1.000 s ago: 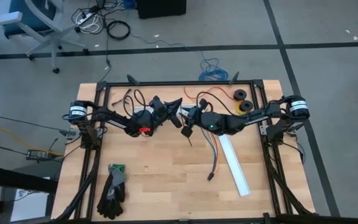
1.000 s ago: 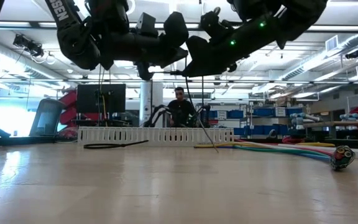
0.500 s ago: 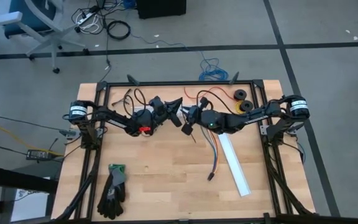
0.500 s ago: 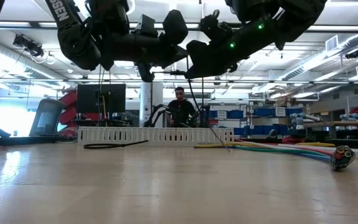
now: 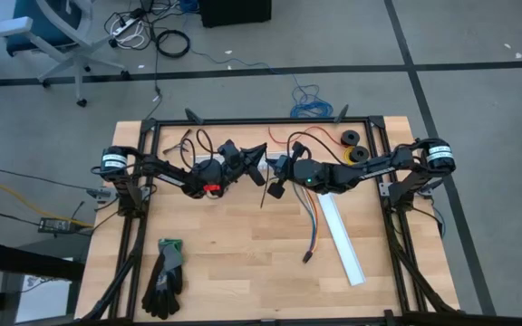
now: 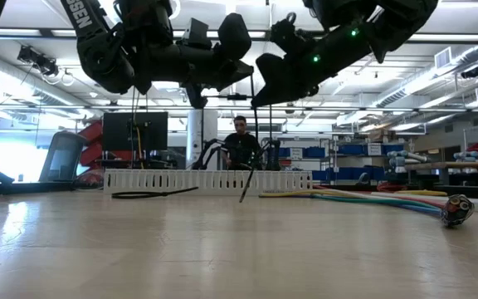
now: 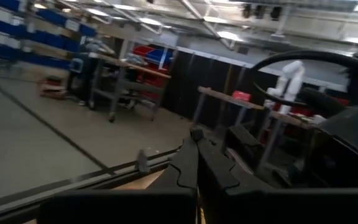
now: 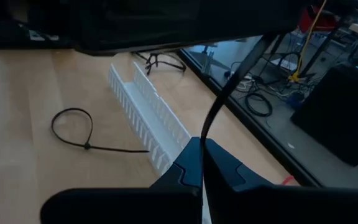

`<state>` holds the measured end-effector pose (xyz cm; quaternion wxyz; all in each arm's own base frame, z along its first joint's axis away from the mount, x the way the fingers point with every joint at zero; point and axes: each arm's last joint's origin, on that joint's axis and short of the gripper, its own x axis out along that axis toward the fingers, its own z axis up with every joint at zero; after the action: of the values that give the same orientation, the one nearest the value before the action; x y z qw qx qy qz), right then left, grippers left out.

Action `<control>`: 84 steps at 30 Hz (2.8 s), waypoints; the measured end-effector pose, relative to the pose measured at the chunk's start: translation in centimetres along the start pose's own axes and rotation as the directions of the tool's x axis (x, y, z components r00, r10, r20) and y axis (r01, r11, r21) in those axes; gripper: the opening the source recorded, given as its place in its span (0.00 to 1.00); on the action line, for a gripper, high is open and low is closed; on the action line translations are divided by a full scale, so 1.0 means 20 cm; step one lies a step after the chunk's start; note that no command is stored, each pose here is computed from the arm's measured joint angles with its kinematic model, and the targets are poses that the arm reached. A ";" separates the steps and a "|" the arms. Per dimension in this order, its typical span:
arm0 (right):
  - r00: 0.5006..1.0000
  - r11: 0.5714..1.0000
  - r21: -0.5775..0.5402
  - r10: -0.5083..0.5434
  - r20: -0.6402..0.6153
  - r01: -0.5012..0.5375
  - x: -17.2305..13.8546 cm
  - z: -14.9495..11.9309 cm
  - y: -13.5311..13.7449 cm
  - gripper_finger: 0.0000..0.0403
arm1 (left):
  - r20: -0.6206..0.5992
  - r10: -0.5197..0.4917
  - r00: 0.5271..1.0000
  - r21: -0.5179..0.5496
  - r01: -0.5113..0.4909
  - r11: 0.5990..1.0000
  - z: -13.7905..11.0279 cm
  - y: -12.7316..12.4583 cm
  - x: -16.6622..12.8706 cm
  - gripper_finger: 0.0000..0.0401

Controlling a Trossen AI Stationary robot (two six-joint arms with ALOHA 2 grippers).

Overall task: Ziptie cables
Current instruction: Wrap the cable wires with black zip tie

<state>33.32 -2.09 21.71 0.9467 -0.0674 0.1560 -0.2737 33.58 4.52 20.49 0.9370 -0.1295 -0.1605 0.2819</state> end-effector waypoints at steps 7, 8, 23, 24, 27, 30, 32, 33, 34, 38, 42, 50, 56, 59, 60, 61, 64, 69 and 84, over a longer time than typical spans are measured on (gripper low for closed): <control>1.000 1.000 0.022 0.001 0.006 -0.001 -0.06 0.01 -0.03 0.00 | -0.037 -0.124 0.992 0.003 0.124 0.992 -0.01 -0.02 0.00 0.16; 1.000 1.000 0.023 0.001 -0.001 -0.001 -0.06 0.01 -0.04 0.00 | -0.039 -0.129 0.991 0.003 0.129 0.992 -0.01 -0.02 0.00 0.19; 0.974 0.974 -0.053 -0.224 -0.020 0.222 -0.13 0.01 0.01 0.00 | -0.116 -0.089 0.989 0.042 0.095 0.995 -0.05 -0.01 0.00 0.43; 0.975 0.974 -0.058 -0.222 -0.020 0.220 -0.13 0.00 0.01 0.00 | -0.114 -0.078 0.990 0.043 0.084 0.996 -0.05 -0.01 0.00 0.42; 0.976 0.975 -0.049 -0.219 -0.012 0.218 -0.13 0.01 0.02 0.00 | -0.103 -0.060 0.993 0.043 0.065 0.997 -0.04 -0.01 0.00 0.41; 0.979 0.978 -0.044 -0.202 -0.007 0.202 -0.13 0.01 0.02 0.00 | -0.090 -0.064 0.994 0.040 0.068 0.997 -0.02 -0.03 0.03 0.40; 0.986 0.985 -0.039 -0.168 -0.002 0.168 -0.13 0.02 0.02 0.00 | -0.096 -0.066 0.993 0.062 0.072 0.995 -0.01 -0.05 0.05 0.40; 0.988 0.988 -0.037 -0.152 -0.004 0.152 -0.12 0.01 0.01 0.00 | -0.101 -0.072 0.992 0.069 0.079 0.994 -0.01 -0.06 0.06 0.39; 0.990 0.989 -0.036 -0.141 -0.009 0.141 -0.12 0.01 0.01 0.00 | -0.103 -0.077 0.992 0.077 0.085 0.993 -0.01 -0.06 0.06 0.39; 0.989 0.989 -0.038 -0.145 -0.013 0.145 -0.12 0.01 0.01 0.00 | -0.108 -0.076 0.991 0.086 0.085 0.993 -0.01 -0.07 0.07 0.39; 0.989 0.989 -0.039 -0.145 -0.013 0.145 -0.12 0.01 0.01 0.00 | -0.105 -0.070 0.992 0.092 0.080 0.993 -0.01 -0.07 0.07 0.39; 0.991 0.991 -0.048 -0.129 -0.023 0.128 -0.12 0.00 0.02 0.00 | -0.086 0.007 0.996 0.108 0.002 0.994 0.00 -0.06 0.07 0.32; 0.992 0.991 -0.048 -0.125 -0.023 0.124 -0.12 0.00 0.02 0.00 | -0.086 0.009 0.996 0.127 0.002 0.992 0.00 -0.06 0.07 0.09; 0.992 0.991 -0.046 -0.125 -0.024 0.123 -0.12 0.00 0.02 0.00 | -0.086 0.009 0.996 0.148 0.004 0.989 0.00 -0.06 0.07 0.02; 0.992 0.991 -0.043 -0.124 -0.025 0.123 -0.12 0.00 0.02 0.00 | -0.086 0.009 0.996 0.151 0.004 0.989 0.00 -0.06 0.07 0.02; 0.992 0.992 -0.041 -0.124 -0.027 0.123 -0.12 0.00 0.02 0.00 | -0.086 0.010 0.996 0.152 0.004 0.988 0.00 -0.06 0.07 0.02; 0.992 0.991 -0.046 -0.123 -0.034 0.122 -0.12 -0.01 0.02 0.00 | -0.092 0.005 0.996 0.156 0.010 0.988 -0.01 -0.06 0.07 0.01; 0.992 0.992 -0.058 -0.114 -0.049 0.111 -0.12 -0.01 0.02 0.00 | -0.108 -0.021 0.994 0.181 0.041 0.983 -0.01 -0.06 0.07 0.01; 0.996 0.990 -0.133 -0.059 -0.061 0.050 -0.19 -0.02 0.10 0.10 | -0.286 -0.134 0.949 -0.125 0.102 0.987 -0.05 0.09 0.13 0.00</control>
<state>31.11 1.68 21.93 0.9268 -0.1250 0.2023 -0.2907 35.18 7.20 19.52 0.9572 -0.2108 -0.0423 0.1938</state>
